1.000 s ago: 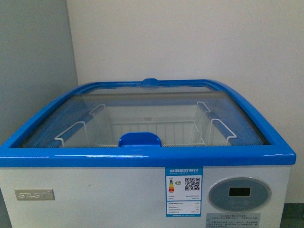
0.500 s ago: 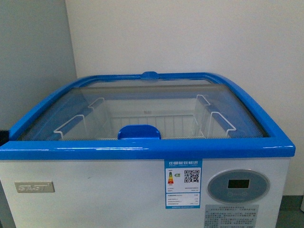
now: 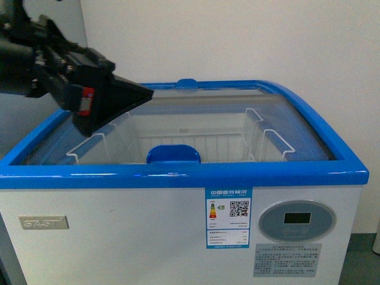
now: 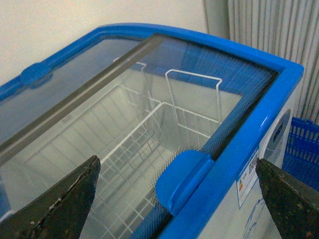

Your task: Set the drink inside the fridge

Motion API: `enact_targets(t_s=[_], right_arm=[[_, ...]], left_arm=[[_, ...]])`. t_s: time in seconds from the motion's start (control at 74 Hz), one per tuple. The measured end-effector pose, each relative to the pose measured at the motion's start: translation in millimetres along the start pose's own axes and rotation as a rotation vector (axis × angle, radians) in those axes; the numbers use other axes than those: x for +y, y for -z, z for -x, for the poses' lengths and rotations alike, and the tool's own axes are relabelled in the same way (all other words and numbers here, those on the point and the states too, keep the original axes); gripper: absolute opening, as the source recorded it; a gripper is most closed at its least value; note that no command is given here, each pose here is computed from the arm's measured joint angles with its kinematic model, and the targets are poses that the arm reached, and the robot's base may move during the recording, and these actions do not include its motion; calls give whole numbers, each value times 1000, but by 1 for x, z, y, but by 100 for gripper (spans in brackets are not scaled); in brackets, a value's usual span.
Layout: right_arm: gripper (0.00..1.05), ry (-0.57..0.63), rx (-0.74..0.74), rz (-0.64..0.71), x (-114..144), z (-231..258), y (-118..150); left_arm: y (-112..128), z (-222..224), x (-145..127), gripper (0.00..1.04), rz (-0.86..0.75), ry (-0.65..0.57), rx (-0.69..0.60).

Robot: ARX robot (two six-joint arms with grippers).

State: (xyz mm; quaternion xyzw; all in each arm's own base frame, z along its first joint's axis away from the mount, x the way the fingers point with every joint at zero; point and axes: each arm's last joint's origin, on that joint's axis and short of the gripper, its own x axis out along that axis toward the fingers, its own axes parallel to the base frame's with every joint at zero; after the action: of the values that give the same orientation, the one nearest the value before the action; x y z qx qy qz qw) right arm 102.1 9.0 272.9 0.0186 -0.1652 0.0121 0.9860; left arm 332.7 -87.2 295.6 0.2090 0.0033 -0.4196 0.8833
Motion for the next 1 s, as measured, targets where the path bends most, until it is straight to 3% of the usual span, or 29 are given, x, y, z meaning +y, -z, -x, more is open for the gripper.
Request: enact_targets(t_s=[0.162,0.473,1.0], right_arm=[[42,0,0,0,0,0,0],[42,0,0,0,0,0,0],[42,0,0,0,0,0,0]], left_arm=[[-6,-29,-1,97,-85,82,-12],[15,-68,-9,97,-206,208,65],[28,-89,27,97,-347,195,177]])
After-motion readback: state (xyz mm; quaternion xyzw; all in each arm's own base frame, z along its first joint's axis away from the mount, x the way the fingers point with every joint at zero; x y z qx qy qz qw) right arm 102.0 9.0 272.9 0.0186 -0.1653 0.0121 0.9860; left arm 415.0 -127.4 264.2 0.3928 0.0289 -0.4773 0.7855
